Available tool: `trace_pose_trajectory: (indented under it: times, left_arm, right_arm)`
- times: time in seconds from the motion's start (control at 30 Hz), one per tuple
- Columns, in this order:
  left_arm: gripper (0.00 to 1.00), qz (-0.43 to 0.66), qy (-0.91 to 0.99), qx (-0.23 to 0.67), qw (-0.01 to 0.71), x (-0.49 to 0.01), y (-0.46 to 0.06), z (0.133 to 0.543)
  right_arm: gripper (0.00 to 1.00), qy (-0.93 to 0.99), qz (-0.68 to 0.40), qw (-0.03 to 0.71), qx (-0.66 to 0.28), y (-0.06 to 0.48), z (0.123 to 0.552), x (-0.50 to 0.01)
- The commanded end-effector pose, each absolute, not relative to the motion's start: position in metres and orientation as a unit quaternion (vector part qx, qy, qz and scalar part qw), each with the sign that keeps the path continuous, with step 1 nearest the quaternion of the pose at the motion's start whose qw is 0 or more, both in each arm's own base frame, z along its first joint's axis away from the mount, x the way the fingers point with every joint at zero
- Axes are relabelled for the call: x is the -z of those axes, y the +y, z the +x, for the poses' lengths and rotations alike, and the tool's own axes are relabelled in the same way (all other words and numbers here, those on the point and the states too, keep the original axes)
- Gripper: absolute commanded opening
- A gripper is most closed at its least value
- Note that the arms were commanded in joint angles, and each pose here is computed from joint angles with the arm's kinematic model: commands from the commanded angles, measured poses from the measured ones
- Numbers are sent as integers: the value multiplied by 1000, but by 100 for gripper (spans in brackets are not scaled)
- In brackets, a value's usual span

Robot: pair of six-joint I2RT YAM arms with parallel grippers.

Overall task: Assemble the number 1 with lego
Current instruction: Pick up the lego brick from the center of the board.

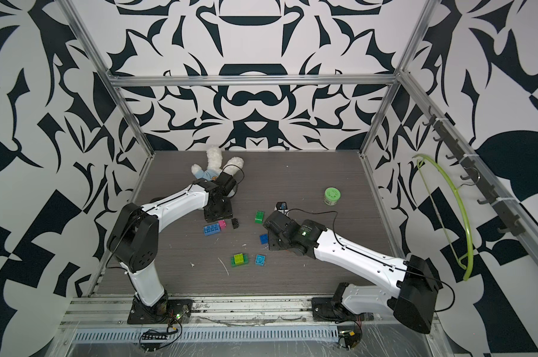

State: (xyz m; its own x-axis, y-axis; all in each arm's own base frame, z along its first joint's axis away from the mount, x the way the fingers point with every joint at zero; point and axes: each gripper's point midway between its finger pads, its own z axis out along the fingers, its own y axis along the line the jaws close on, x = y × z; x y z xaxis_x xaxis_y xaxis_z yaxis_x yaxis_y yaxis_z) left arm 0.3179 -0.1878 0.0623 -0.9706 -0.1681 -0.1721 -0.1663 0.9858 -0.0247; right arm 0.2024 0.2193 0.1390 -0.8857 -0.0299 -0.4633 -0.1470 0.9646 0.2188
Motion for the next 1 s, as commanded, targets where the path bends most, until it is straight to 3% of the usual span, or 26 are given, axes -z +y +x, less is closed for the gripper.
trace_pose_trajectory:
  times: [0.0,0.97]
  left_arm:
    - [55,-77,995,-7,61,-54,-184,312]
    - [27,-78,996,-20,44,-37,-174,301]
  right_arm:
    - [42,963,-39,242,-114,214,207,-139]
    - [40,965,-42,233,-114,218,210,-135]
